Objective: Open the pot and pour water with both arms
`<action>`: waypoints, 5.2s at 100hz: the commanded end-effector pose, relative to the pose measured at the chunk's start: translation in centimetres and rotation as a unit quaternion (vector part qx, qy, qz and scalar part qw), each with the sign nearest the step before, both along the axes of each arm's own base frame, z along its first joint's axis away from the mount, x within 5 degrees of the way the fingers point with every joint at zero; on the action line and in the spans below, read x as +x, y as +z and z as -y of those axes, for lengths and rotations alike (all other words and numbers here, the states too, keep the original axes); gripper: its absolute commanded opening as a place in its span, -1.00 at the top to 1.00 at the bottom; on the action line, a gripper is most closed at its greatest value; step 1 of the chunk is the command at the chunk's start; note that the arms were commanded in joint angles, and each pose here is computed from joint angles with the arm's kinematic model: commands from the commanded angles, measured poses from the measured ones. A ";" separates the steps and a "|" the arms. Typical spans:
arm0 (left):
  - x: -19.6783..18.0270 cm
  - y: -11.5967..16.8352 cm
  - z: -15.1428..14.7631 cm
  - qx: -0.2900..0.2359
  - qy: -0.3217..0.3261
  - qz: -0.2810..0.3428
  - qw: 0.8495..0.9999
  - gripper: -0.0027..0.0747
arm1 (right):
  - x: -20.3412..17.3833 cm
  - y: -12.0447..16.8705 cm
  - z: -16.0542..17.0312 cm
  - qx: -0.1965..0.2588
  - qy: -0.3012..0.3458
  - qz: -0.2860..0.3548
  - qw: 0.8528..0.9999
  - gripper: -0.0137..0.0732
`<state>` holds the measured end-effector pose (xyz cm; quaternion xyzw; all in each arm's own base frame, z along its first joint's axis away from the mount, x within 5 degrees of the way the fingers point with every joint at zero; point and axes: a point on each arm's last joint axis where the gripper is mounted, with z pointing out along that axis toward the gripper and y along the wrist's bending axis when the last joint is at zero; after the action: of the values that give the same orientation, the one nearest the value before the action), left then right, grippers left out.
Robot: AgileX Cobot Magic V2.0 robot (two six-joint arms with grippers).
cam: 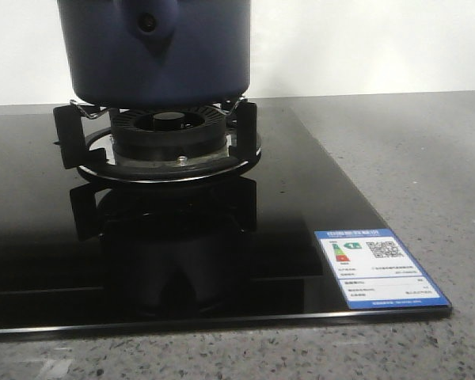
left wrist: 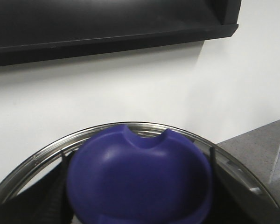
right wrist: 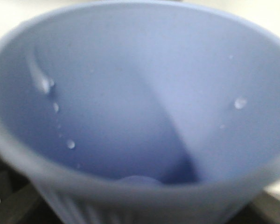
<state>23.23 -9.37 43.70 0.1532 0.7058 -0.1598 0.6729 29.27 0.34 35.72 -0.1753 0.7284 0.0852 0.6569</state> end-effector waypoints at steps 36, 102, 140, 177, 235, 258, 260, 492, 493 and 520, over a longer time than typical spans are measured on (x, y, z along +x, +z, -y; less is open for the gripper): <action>-0.8 2.6 -0.8 -0.032 0.025 0.061 0.997 0.03 | -1.6 -7.0 2.9 -0.036 0.017 0.010 0.999 0.03; -0.8 2.6 -0.8 -0.032 0.024 0.061 0.997 0.03 | 1.5 -12.5 3.8 -0.017 0.027 -0.028 0.999 0.03; -0.8 2.6 -0.8 -0.032 0.024 0.061 0.997 0.03 | 1.5 -12.9 4.0 -0.025 0.014 -0.044 0.999 0.03; -0.8 2.6 -0.8 -0.032 0.024 0.060 0.997 0.03 | 1.6 -13.3 4.3 -0.036 0.000 -0.060 0.998 0.03; -0.8 2.6 -0.8 -0.035 0.024 0.059 0.997 0.03 | 0.9 -12.0 4.8 -0.011 -0.020 -0.060 0.998 -0.80; -0.8 2.6 -0.8 -0.039 0.023 0.057 0.997 0.03 | -0.4 -11.4 4.5 -0.002 -0.017 -0.079 0.997 -0.80; -0.8 2.6 -0.8 -0.039 0.023 0.057 0.997 0.03 | -0.5 -11.3 4.5 -0.002 -0.017 -0.081 0.997 -0.80; 4.9 -5.3 8.1 0.012 -0.051 -0.040 0.998 0.03 | -9.4 -11.1 1.9 0.000 -0.050 -0.077 0.996 -0.80; 4.9 -5.3 8.1 0.012 -0.051 -0.041 0.998 0.03 | -9.4 -11.1 1.9 0.000 -0.050 -0.077 0.996 -0.80; 4.9 -5.5 8.2 0.019 -0.058 -0.049 0.997 -0.56 | -9.4 -11.1 1.9 0.000 -0.050 -0.077 0.996 -0.80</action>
<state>28.39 -18.11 35.21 0.2226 0.7660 -0.1900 0.5723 19.79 -1.70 23.25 -0.1294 0.8071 0.0551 0.5735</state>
